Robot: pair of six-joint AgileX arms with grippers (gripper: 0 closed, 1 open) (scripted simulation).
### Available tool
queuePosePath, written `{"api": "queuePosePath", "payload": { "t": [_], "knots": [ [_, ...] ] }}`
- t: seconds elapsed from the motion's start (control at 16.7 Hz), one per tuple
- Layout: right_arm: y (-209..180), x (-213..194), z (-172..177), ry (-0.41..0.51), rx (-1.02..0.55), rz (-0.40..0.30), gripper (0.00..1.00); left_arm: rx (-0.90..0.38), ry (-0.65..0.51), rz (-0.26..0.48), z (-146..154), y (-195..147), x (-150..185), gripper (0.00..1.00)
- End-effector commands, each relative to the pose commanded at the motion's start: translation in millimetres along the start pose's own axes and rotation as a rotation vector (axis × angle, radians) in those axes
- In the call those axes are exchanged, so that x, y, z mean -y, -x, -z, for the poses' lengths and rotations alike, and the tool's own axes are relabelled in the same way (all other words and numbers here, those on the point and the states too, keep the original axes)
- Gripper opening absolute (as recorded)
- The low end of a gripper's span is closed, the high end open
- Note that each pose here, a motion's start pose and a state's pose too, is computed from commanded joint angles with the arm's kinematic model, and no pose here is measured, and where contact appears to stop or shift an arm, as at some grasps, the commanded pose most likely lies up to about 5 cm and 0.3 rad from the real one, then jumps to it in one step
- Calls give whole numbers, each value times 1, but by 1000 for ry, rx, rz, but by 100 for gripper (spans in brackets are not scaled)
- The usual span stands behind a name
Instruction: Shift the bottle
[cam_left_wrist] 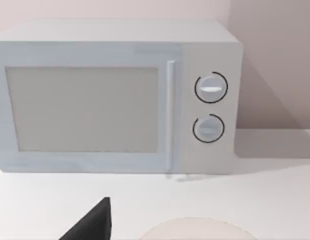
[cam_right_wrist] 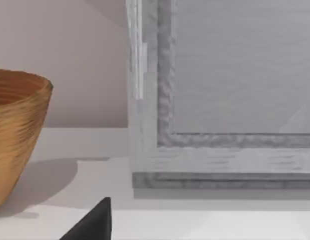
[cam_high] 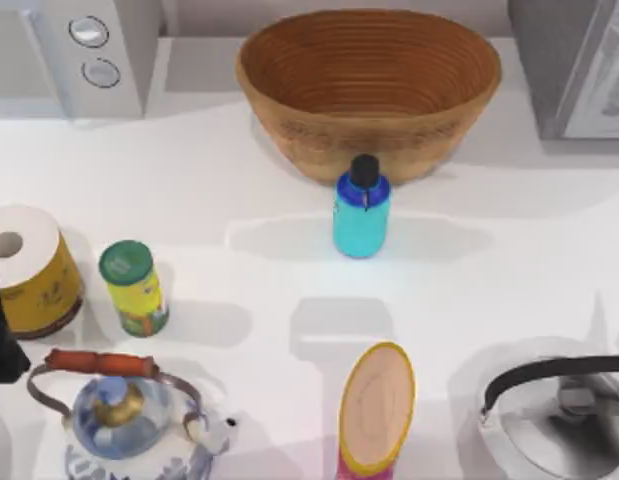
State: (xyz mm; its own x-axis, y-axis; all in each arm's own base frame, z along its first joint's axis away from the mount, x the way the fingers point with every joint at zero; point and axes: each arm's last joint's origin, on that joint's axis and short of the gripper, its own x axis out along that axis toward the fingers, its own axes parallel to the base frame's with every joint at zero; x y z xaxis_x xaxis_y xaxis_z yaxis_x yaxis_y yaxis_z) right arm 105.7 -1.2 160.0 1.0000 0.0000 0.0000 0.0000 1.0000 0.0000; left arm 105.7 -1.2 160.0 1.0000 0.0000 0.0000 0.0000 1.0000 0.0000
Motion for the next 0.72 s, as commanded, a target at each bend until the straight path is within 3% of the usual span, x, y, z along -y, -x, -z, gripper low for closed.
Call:
{"api": "queuePosePath", "payload": {
  "t": [0.3, 0.72],
  "knots": [
    [-1, -3, -17, 15, 34, -50, 100, 0, 0, 0, 0, 0, 0, 100],
    [-45, -29, -87, 93, 84, -332, 100, 0, 0, 0, 0, 0, 0, 100]
  ]
}}
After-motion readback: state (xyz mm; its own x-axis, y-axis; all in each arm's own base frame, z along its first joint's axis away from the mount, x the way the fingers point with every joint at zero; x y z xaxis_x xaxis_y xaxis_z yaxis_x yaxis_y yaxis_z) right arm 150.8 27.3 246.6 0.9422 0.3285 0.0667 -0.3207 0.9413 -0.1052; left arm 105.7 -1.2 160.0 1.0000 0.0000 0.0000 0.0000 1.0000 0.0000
